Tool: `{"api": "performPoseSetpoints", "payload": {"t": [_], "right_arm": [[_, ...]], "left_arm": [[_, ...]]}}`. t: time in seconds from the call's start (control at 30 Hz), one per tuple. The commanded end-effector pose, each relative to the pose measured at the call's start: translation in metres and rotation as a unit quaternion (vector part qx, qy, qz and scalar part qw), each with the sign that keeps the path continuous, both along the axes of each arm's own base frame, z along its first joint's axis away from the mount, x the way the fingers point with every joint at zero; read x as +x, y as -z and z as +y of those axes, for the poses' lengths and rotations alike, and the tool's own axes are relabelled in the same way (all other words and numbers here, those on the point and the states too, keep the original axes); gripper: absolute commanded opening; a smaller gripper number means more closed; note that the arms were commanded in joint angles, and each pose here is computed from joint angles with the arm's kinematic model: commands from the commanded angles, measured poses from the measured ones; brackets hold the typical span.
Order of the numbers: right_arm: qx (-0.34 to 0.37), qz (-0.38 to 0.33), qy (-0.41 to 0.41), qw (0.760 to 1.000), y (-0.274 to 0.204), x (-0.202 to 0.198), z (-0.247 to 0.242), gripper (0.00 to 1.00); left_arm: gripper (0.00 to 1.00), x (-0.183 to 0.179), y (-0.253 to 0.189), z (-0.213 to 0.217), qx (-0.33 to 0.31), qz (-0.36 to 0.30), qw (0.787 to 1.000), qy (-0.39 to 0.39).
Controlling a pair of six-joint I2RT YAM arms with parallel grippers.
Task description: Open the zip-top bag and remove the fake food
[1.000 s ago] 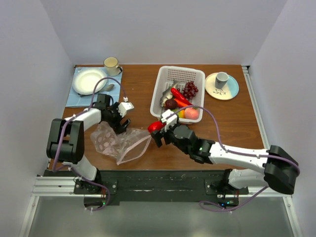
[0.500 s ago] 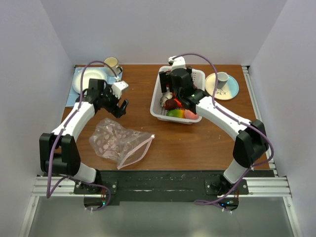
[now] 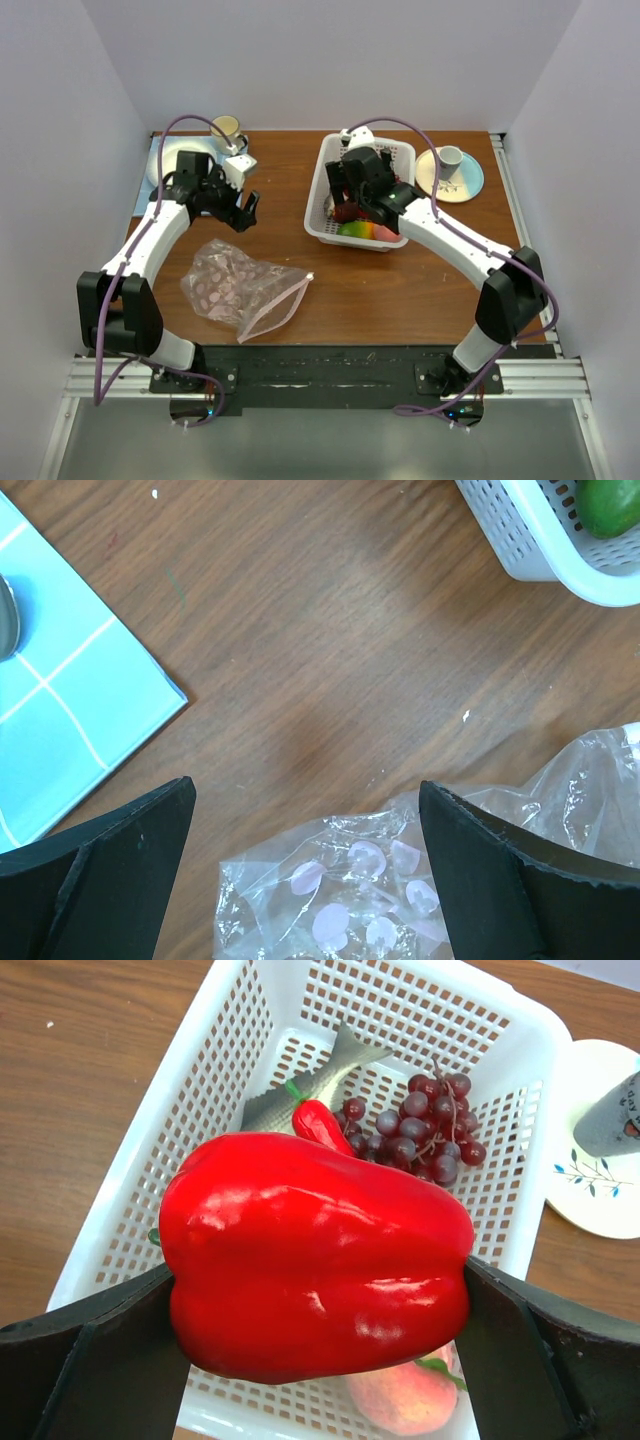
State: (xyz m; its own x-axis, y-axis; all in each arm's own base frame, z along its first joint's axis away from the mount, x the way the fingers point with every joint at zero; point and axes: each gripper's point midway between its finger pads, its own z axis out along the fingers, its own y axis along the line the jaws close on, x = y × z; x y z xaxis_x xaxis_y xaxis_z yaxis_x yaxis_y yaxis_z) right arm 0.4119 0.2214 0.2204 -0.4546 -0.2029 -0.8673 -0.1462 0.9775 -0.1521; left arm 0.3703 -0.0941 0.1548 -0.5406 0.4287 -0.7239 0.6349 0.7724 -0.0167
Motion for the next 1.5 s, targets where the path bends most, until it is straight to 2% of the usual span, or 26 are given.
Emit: {"api": "performPoseSetpoints", "payload": {"t": [0.0, 0.07, 0.13, 0.17, 0.2, 0.23, 0.27, 0.33, 0.37, 0.4, 0.43, 0.47, 0.53, 0.57, 0.6, 0.63, 0.67, 0.7, 0.73, 0.83, 0.97, 1.03, 1.07, 1.1, 1.23, 1.47], "right_arm": [[0.003, -0.016, 0.002, 1.000, -0.032, 0.005, 0.000, 0.99], [-0.017, 0.007, -0.006, 1.000, -0.015, 0.008, 0.004, 0.99], [-0.002, 0.026, -0.065, 0.998, -0.015, 0.008, 0.026, 0.99], [-0.032, 0.004, -0.018, 0.999, -0.018, 0.017, 0.007, 0.99], [-0.029, -0.010, 0.058, 0.998, -0.014, 0.025, -0.023, 0.99], [0.011, -0.008, 0.051, 0.999, -0.015, 0.033, -0.022, 0.99], [0.073, 0.049, -0.064, 0.994, 0.001, 0.027, 0.015, 0.99], [0.045, 0.057, -0.009, 0.997, 0.004, 0.033, -0.002, 0.99], [0.092, 0.065, -0.023, 0.993, -0.001, 0.033, 0.000, 0.99], [0.106, 0.088, -0.072, 0.988, 0.016, 0.021, 0.013, 0.99], [0.132, 0.069, -0.132, 0.980, 0.006, 0.018, 0.034, 0.99], [0.130, 0.078, -0.143, 0.978, 0.017, 0.005, 0.036, 0.99], [0.162, 0.010, -0.166, 0.973, -0.016, -0.001, 0.039, 0.99], [0.159, 0.010, -0.178, 0.971, -0.005, -0.010, 0.037, 0.99], [0.166, -0.002, -0.197, 0.966, -0.016, -0.016, 0.040, 0.99], [0.161, 0.001, -0.197, 0.967, -0.015, -0.017, 0.038, 0.99], [0.155, 0.000, -0.190, 0.970, -0.015, -0.016, 0.036, 0.99], [0.148, 0.002, -0.179, 0.973, -0.014, -0.014, 0.031, 0.99], [0.137, 0.004, -0.164, 0.977, -0.012, -0.012, 0.025, 0.99], [0.132, -0.022, -0.141, 0.981, -0.025, -0.010, 0.014, 0.99], [0.108, -0.052, -0.035, 0.992, -0.038, 0.008, -0.020, 0.99], [0.077, -0.022, 0.011, 0.997, -0.021, 0.013, -0.033, 0.99], [0.071, -0.031, 0.042, 0.996, -0.034, 0.020, -0.040, 0.99], [0.056, -0.008, 0.049, 0.997, -0.026, 0.016, -0.044, 0.99], [0.064, -0.003, 0.041, 0.997, -0.023, 0.006, -0.044, 0.99], [0.091, 0.005, 0.013, 0.996, -0.004, -0.034, -0.053, 0.99]], "left_arm": [[1.00, 0.001, -0.019, -0.002, -0.016, -0.016, 1.000, -0.006], [1.00, 0.000, -0.019, -0.001, -0.014, -0.019, 1.000, -0.008], [1.00, 0.000, -0.017, 0.000, -0.012, -0.017, 1.000, -0.010], [1.00, 0.000, -0.017, 0.000, -0.012, -0.018, 1.000, -0.009], [1.00, 0.000, -0.016, 0.001, -0.010, -0.017, 1.000, -0.010], [1.00, -0.001, -0.016, 0.001, -0.010, -0.015, 1.000, -0.009], [1.00, -0.001, -0.016, 0.001, -0.009, -0.015, 1.000, -0.009], [1.00, 0.000, -0.017, 0.002, -0.004, -0.020, 1.000, -0.007], [1.00, 0.000, -0.016, 0.002, -0.003, -0.021, 1.000, -0.007], [1.00, 0.001, -0.017, 0.002, -0.003, -0.023, 1.000, -0.007], [1.00, 0.002, -0.019, 0.000, -0.008, -0.027, 1.000, -0.003], [1.00, 0.005, -0.024, -0.002, -0.013, -0.035, 0.999, 0.001], [1.00, 0.016, -0.040, -0.009, -0.034, -0.060, 0.998, 0.007], [1.00, 0.028, -0.056, -0.015, -0.047, -0.076, 0.996, 0.011], [1.00, 0.035, -0.064, -0.020, -0.064, -0.077, 0.995, 0.014], [1.00, 0.041, -0.057, -0.032, -0.088, -0.051, 0.994, 0.032], [1.00, 0.056, -0.083, -0.039, -0.108, -0.067, 0.991, 0.034], [1.00, 0.061, -0.087, -0.047, -0.119, -0.061, 0.990, 0.044], [1.00, 0.066, -0.076, -0.055, -0.129, -0.030, 0.990, 0.050], [1.00, 0.070, -0.094, -0.072, -0.148, -0.042, 0.986, 0.069], [1.00, 0.054, -0.068, -0.071, -0.135, -0.036, 0.988, 0.065], [1.00, 0.043, -0.055, -0.065, -0.119, -0.023, 0.991, 0.062], [1.00, 0.039, -0.051, -0.061, -0.109, -0.023, 0.992, 0.063], [1.00, 0.033, -0.047, -0.059, -0.103, -0.015, 0.993, 0.065], [1.00, 0.007, -0.048, -0.049, -0.086, -0.029, 0.994, 0.062], [1.00, -0.008, -0.049, -0.040, -0.073, -0.052, 0.995, 0.045]]}}
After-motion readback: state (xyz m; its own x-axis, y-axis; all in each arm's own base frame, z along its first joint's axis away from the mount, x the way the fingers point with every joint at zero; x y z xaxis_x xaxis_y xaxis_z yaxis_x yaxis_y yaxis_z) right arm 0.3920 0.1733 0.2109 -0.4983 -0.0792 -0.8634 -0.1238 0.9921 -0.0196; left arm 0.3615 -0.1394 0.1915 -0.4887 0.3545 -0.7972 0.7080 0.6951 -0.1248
